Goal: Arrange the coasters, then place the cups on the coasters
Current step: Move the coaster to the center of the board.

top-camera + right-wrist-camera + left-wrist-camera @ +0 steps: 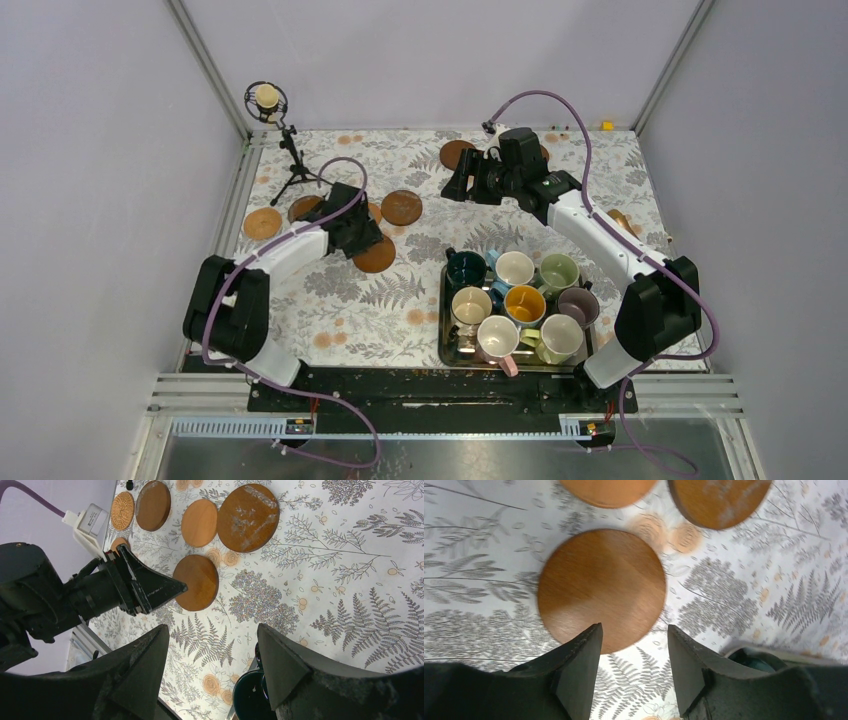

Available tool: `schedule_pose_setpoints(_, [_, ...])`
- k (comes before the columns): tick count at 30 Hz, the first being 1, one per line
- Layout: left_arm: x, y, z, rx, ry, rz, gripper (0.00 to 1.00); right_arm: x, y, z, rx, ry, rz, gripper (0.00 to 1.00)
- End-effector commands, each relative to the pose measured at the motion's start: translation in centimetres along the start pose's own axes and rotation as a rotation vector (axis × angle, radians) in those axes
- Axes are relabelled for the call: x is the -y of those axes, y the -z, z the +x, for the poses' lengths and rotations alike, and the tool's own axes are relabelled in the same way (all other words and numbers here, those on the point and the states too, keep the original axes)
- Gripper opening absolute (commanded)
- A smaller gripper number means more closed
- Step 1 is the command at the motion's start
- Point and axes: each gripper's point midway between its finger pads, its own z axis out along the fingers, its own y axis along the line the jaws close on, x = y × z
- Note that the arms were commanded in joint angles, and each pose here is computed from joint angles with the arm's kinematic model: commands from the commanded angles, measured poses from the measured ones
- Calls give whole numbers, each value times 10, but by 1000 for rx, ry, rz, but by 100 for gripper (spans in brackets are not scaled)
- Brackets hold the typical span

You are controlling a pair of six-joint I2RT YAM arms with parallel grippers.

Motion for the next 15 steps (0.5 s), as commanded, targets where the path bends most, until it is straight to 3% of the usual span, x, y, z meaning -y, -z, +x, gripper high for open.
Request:
schedule_pose_setpoints(1, [34,7,-5,37,-87,47,52,-6,10,-11,35,18,-14,73])
schedule_pose_setpoints(8, [80,-12,16,-27,-113,197,49,-5,11,-11,40,22,-10,73])
schedule_pose_setpoints(15, [96,-37,26,-84,-161,229,48,-6,14,-12,46,27,-11,73])
